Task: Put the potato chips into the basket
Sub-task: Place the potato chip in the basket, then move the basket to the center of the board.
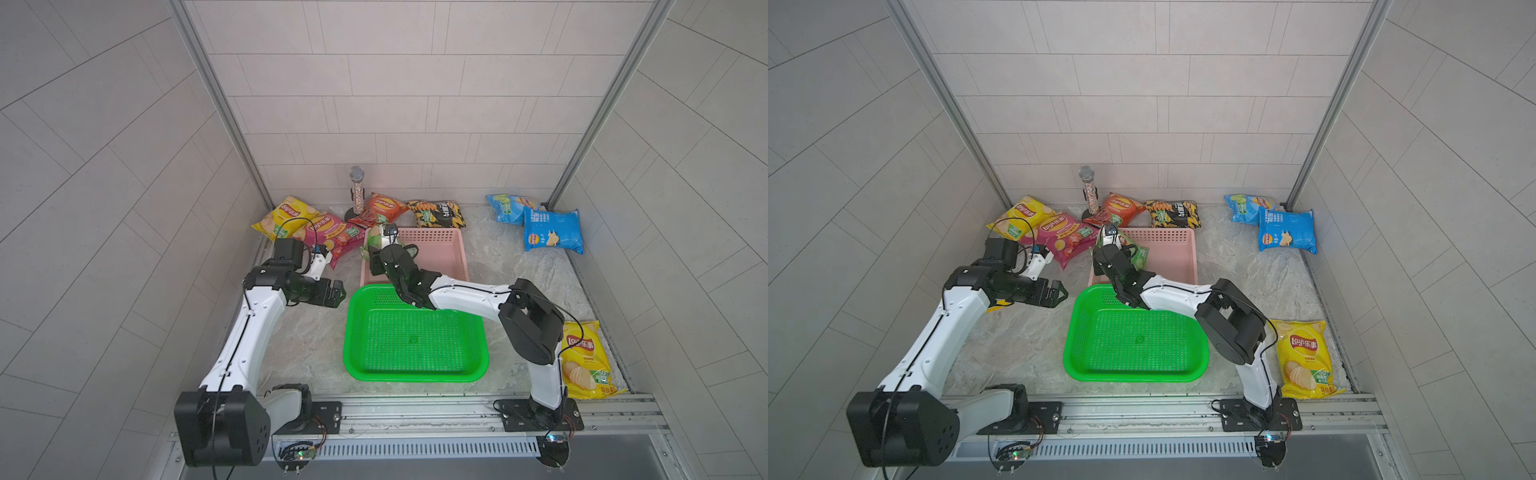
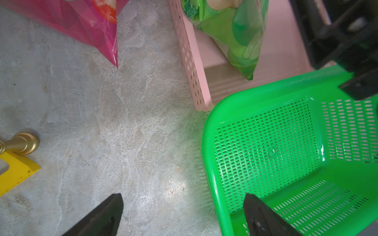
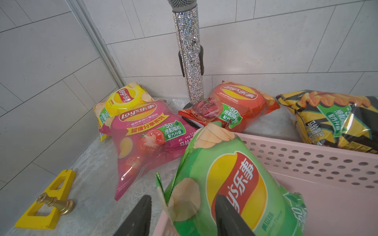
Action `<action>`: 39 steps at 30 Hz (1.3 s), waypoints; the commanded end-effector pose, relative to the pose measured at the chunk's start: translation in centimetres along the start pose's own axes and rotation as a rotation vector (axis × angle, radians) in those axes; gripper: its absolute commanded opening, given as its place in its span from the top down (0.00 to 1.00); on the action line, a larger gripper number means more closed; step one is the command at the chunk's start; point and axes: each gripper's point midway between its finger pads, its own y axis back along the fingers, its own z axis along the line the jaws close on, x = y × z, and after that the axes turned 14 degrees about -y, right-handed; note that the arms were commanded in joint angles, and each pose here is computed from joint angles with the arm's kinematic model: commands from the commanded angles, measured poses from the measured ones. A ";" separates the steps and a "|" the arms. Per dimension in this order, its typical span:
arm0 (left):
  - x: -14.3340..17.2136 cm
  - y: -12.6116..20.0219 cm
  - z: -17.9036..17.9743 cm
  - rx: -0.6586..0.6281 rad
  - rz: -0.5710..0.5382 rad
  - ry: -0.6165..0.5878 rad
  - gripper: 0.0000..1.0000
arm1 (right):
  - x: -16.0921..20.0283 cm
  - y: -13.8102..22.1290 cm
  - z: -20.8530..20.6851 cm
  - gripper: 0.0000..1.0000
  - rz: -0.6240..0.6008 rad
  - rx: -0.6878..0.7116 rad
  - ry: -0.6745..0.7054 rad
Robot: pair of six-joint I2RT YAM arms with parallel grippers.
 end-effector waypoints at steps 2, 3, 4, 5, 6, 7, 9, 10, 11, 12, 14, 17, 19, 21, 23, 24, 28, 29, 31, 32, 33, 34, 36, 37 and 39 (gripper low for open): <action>0.1 0.4 0.1 -0.016 -0.015 -0.014 0.01 | -2.9 2.2 -1.5 0.45 0.084 0.006 -0.079; 0.2 0.4 0.0 -0.015 -0.014 -0.013 0.00 | -2.9 2.2 -2.7 0.45 0.129 0.027 -0.108; 0.1 0.4 0.0 -0.016 -0.015 -0.014 0.01 | -3.0 2.3 -4.1 0.45 0.178 0.053 -0.143; 0.1 0.4 0.0 -0.015 -0.015 -0.015 0.00 | -2.9 2.3 -5.2 0.46 0.216 0.071 -0.165; 0.1 0.5 0.1 -0.019 -0.018 -0.015 0.01 | -2.6 2.4 -6.2 0.46 0.253 0.093 -0.183; 0.1 0.5 0.2 -0.023 -0.019 -0.014 0.00 | -2.3 2.6 -7.6 0.48 0.292 0.122 -0.196; 0.1 0.5 0.3 -0.028 -0.018 -0.011 0.00 | -1.6 2.9 -9.9 0.55 0.344 0.174 -0.192; 0.1 0.5 0.3 -0.030 -0.018 -0.012 0.01 | -1.1 3.0 -11.2 0.60 0.371 0.208 -0.186; 0.1 0.5 0.3 -0.031 -0.018 -0.011 0.00 | -0.9 3.1 -12.4 0.67 0.391 0.237 -0.186; 0.1 0.5 0.3 -0.033 -0.018 -0.010 0.01 | -0.4 3.2 -13.6 0.72 0.412 0.268 -0.184; 0.1 0.5 0.4 -0.036 -0.021 -0.011 0.00 | 0.5 3.2 -15.8 0.75 0.454 0.318 -0.173; 0.1 0.6 0.3 -0.035 -0.024 -0.012 0.01 | 1.7 3.0 -17.7 0.75 0.502 0.373 -0.124; 0.1 0.5 0.3 -0.033 -0.025 -0.012 0.01 | 2.7 2.5 -18.1 0.74 0.539 0.386 -0.091; 0.1 0.6 0.2 -0.032 -0.027 -0.012 0.00 | 3.6 1.7 -18.3 0.70 0.584 0.394 -0.068; 0.1 0.6 0.2 -0.033 -0.027 -0.012 0.01 | 4.5 0.9 -18.6 0.70 0.619 0.403 -0.052; 0.0 0.6 0.2 -0.033 -0.029 -0.013 0.01 | 5.0 0.5 -18.7 0.69 0.630 0.406 -0.048; 0.1 0.5 0.2 -0.030 -0.028 -0.013 0.01 | 5.7 -1.1 -18.5 0.67 0.640 0.390 -0.048; 0.1 0.5 0.2 -0.029 -0.028 -0.014 0.00 | 5.8 -1.6 -18.3 0.65 0.641 0.378 -0.049; 0.1 0.5 0.1 -0.026 -0.029 -0.014 0.01 | 6.0 -2.3 -17.9 0.63 0.648 0.357 -0.055; 0.1 0.4 0.2 -0.025 -0.028 -0.012 0.00 | 6.2 -2.8 -17.8 0.62 0.652 0.346 -0.059; 0.1 0.4 0.1 -0.024 -0.028 -0.014 0.01 | 6.4 -3.2 -17.5 0.62 0.655 0.328 -0.066; 0.1 0.4 0.1 -0.023 -0.027 -0.012 0.01 | 6.5 -3.5 -17.2 0.62 0.657 0.316 -0.072; 0.1 0.4 0.1 -0.023 -0.028 -0.012 0.01 | 6.8 -4.2 -16.7 0.61 0.662 0.287 -0.088; 0.1 0.4 0.1 -0.024 -0.029 -0.014 0.01 | 6.9 -4.4 -16.5 0.60 0.664 0.275 -0.096; 0.1 0.4 0.1 -0.024 -0.029 -0.013 0.01 | 6.8 -4.8 -15.8 0.60 0.661 0.249 -0.108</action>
